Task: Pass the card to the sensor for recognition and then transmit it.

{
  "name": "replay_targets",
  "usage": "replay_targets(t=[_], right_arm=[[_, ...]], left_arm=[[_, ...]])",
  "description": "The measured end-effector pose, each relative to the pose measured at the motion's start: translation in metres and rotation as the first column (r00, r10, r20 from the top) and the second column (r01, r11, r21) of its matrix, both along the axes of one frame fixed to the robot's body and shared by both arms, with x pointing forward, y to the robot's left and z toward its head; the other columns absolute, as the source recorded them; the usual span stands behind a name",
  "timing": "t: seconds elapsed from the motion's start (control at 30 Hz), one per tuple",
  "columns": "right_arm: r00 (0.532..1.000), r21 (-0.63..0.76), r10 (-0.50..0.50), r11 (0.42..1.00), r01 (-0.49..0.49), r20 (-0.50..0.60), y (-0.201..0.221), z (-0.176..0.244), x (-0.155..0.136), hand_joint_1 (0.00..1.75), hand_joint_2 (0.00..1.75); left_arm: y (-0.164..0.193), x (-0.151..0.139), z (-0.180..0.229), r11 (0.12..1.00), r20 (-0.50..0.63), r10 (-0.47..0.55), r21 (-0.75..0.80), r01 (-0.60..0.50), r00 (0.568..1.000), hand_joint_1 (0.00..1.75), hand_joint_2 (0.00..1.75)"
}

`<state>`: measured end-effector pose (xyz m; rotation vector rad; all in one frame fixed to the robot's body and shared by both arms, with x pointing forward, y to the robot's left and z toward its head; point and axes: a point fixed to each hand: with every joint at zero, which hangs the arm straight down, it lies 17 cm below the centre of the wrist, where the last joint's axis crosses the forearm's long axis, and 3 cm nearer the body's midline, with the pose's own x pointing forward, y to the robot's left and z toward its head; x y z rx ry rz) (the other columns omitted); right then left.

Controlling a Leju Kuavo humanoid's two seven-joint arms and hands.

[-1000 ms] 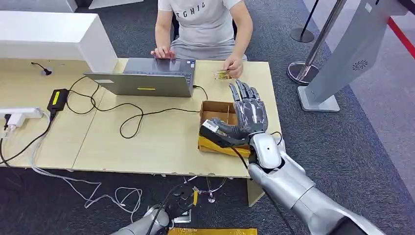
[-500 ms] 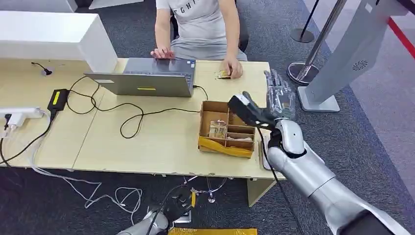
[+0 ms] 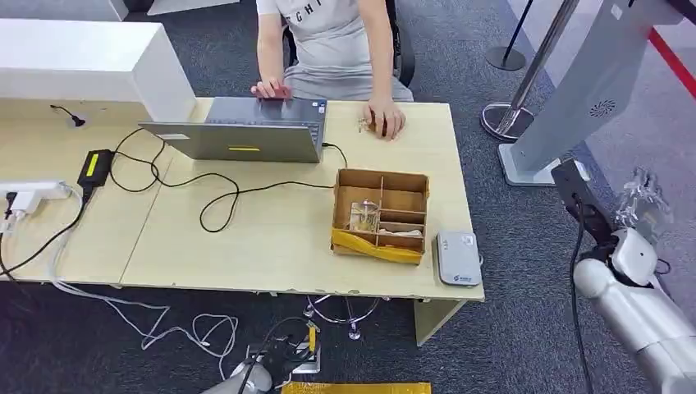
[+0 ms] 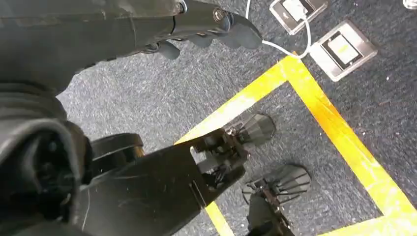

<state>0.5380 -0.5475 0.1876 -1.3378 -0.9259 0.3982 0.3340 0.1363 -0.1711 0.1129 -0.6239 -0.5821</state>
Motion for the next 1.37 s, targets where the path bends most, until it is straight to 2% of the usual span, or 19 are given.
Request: replay_targets(t=[0.1, 0.3, 0.43, 0.53, 0.6, 0.73, 0.8, 0.87, 0.9, 0.93, 0.97, 1.03, 1.13, 1.27, 1.37], right_arm=[[0.996, 0.078, -0.089, 0.993, 0.091, -0.026, -0.039, -0.028, -0.031, 0.0, 0.0], [0.973, 0.195, -0.215, 0.954, 0.228, -0.083, -0.101, -0.115, -0.118, 0.0, 0.0], [0.985, 0.283, -0.148, 0.944, 0.168, -0.088, -0.103, -0.169, -0.155, 0.0, 0.0], [0.981, 0.308, -0.144, 0.935, 0.179, -0.132, -0.1, -0.202, -0.183, 0.0, 0.0], [0.969, 0.395, -0.169, 0.89, 0.228, -0.178, -0.094, -0.249, -0.222, 0.0, 0.0], [0.933, 0.512, -0.2, 0.791, 0.333, -0.298, -0.054, -0.327, -0.291, 0.0, 0.0], [0.91, 0.549, -0.213, 0.741, 0.387, -0.355, -0.034, -0.353, -0.318, 0.0, 0.0], [0.865, 0.622, -0.206, 0.62, 0.477, -0.458, -0.001, -0.386, -0.346, 0.0, 0.0], [0.841, 0.677, -0.158, 0.525, 0.516, -0.518, 0.032, -0.406, -0.362, 0.0, 0.0], [0.825, 0.714, -0.092, 0.454, 0.533, -0.558, 0.064, -0.421, -0.373, 0.0, 0.0], [0.814, 0.732, -0.041, 0.414, 0.541, -0.579, 0.088, -0.429, -0.382, 0.0, 0.0], [0.805, 0.729, -0.026, 0.407, 0.55, -0.593, 0.124, -0.441, -0.392, 0.0, 0.0], [0.804, 0.715, -0.067, 0.419, 0.56, -0.59, 0.144, -0.446, -0.4, 0.0, 0.0], [0.797, 0.726, -0.05, 0.383, 0.571, -0.601, 0.175, -0.453, -0.408, 0.0, 0.0], [0.81, 0.739, -0.041, 0.383, 0.554, -0.585, 0.187, -0.454, -0.408, 0.0, 0.0]], left_arm=[[0.0, 0.001, 0.001, 1.0, 0.013, 0.001, 0.0, -0.001, 1.0, 0.0, 0.0], [0.008, -0.006, -0.004, 1.0, 0.016, 0.026, 0.008, -0.026, 1.0, 0.0, 0.0], [0.006, -0.006, -0.003, 0.999, 0.03, 0.046, -0.026, -0.045, 0.998, 0.0, 0.0], [0.009, -0.008, -0.005, 0.998, 0.034, 0.062, -0.035, -0.061, 0.998, 0.0, 0.0], [0.009, -0.004, -0.002, 0.994, 0.058, 0.094, -0.064, -0.09, 0.994, 0.0, 0.0], [0.018, -0.007, -0.005, 0.986, 0.066, 0.149, -0.081, -0.143, 0.987, 0.0, 0.0], [0.023, -0.008, -0.006, 0.982, 0.063, 0.172, -0.088, -0.166, 0.983, 0.0, 0.0], [0.026, -0.012, -0.009, 0.977, 0.041, 0.19, -0.104, -0.185, 0.981, 0.0, 0.0], [0.028, -0.015, -0.011, 0.974, 0.023, 0.201, -0.115, -0.197, 0.979, 0.0, 0.0], [0.031, -0.017, -0.012, 0.971, 0.008, 0.21, -0.122, -0.208, 0.978, 0.0, 0.0], [0.035, -0.018, -0.014, 0.966, -0.001, 0.227, -0.127, -0.226, 0.974, 0.0, 0.0], [0.049, -0.022, -0.018, 0.952, -0.021, 0.275, -0.131, -0.276, 0.961, 0.0, 0.0], [0.07, -0.027, -0.024, 0.935, -0.031, 0.329, -0.131, -0.33, 0.944, 0.0, 0.0], [0.085, -0.031, -0.027, 0.93, -0.032, 0.346, -0.12, -0.348, 0.938, 0.0, 0.0], [0.093, -0.029, -0.027, 0.92, -0.028, 0.373, -0.117, -0.373, 0.928, 0.0, 0.0]])
